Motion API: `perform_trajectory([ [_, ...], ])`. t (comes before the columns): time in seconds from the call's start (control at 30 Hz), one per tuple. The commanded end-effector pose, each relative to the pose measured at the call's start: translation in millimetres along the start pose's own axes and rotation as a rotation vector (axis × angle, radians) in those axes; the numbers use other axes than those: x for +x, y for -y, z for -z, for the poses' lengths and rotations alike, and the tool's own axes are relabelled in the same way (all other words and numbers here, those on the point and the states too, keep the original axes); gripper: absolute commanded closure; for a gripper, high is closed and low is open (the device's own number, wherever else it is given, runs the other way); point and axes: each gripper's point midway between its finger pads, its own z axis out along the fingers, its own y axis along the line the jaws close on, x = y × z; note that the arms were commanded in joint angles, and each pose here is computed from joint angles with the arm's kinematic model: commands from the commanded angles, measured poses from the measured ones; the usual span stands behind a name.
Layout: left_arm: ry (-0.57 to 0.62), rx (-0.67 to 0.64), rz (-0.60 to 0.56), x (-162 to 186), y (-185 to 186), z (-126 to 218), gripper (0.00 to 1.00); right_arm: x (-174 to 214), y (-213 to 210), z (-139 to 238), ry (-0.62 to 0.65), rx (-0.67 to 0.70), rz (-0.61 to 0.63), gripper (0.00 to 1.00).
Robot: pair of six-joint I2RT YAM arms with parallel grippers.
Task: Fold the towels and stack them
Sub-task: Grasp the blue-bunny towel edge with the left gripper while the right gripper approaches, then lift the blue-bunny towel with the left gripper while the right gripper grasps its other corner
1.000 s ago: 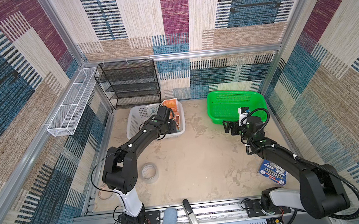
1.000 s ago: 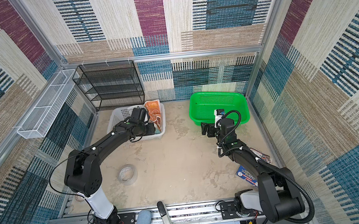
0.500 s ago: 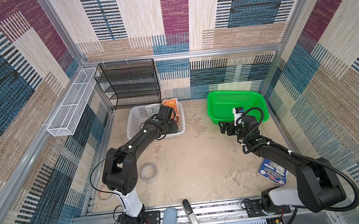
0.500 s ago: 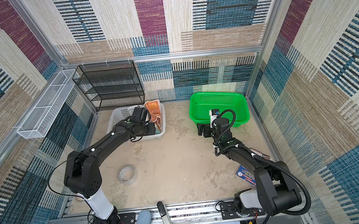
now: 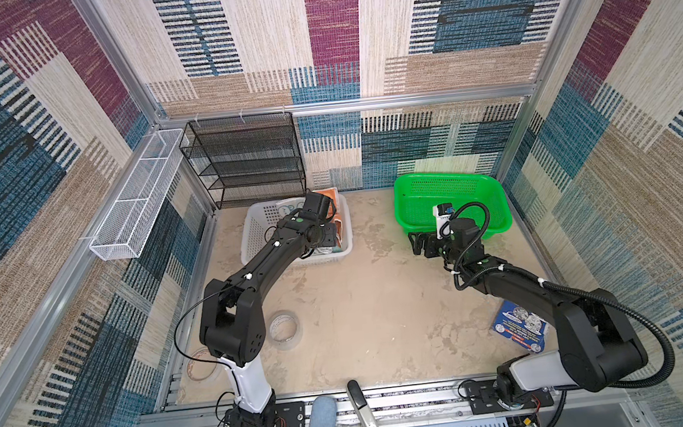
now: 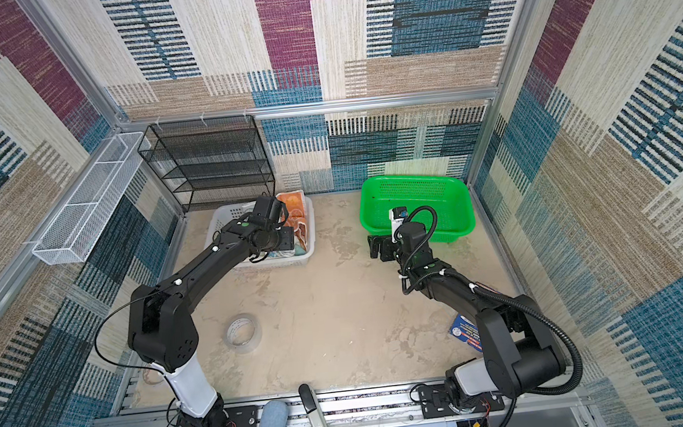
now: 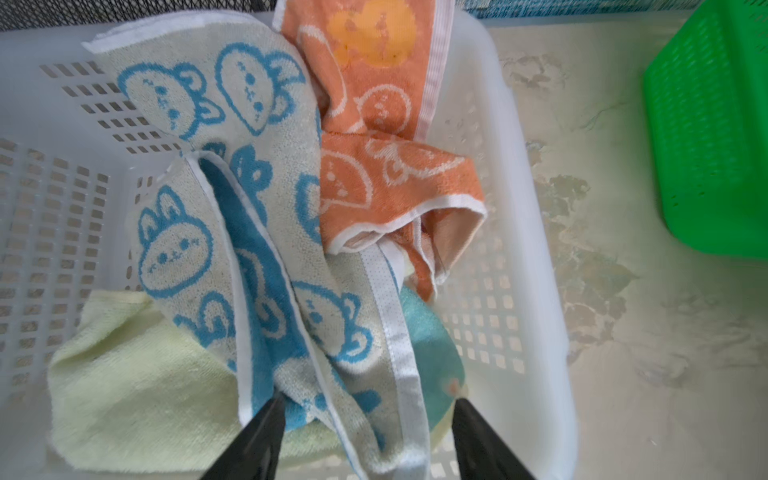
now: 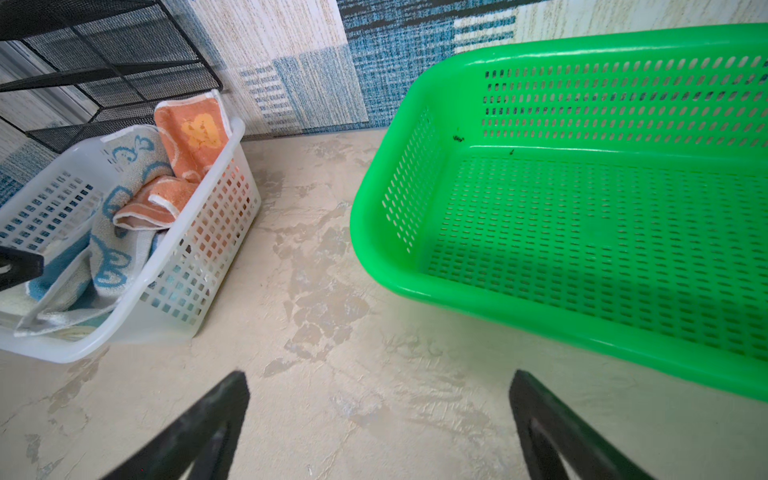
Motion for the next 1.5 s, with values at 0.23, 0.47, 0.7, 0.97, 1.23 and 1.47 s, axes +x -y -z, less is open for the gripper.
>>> perform_trajectory([
  [0.23,-0.141,-0.043,0.008,30.1,-5.1,-20.5,0.4,4.8,-6.8,-9.2,-0.022,-0.001,0.039,0.0],
  [0.47,-0.15,-0.039,0.0,28.3,-1.0,-29.7,0.71,5.7,-8.1,-10.9,-0.023,0.003,0.046,0.0],
  [0.7,-0.078,-0.043,-0.012,9.4,-4.3,-10.4,1.0,2.7,-11.1,-11.5,-0.016,-0.002,0.05,0.0],
  [0.97,0.12,0.039,-0.042,-39.4,1.0,57.6,1.0,-3.3,-29.2,-12.1,0.007,-0.068,0.088,0.0],
  [1.23,0.247,0.278,-0.077,-67.0,32.5,125.7,1.0,-25.2,-88.7,12.2,0.176,-0.284,0.258,0.0],
  [1.47,0.374,0.399,-0.115,-83.7,41.1,193.4,1.0,-54.3,-141.0,32.8,0.363,-0.481,0.445,0.0],
])
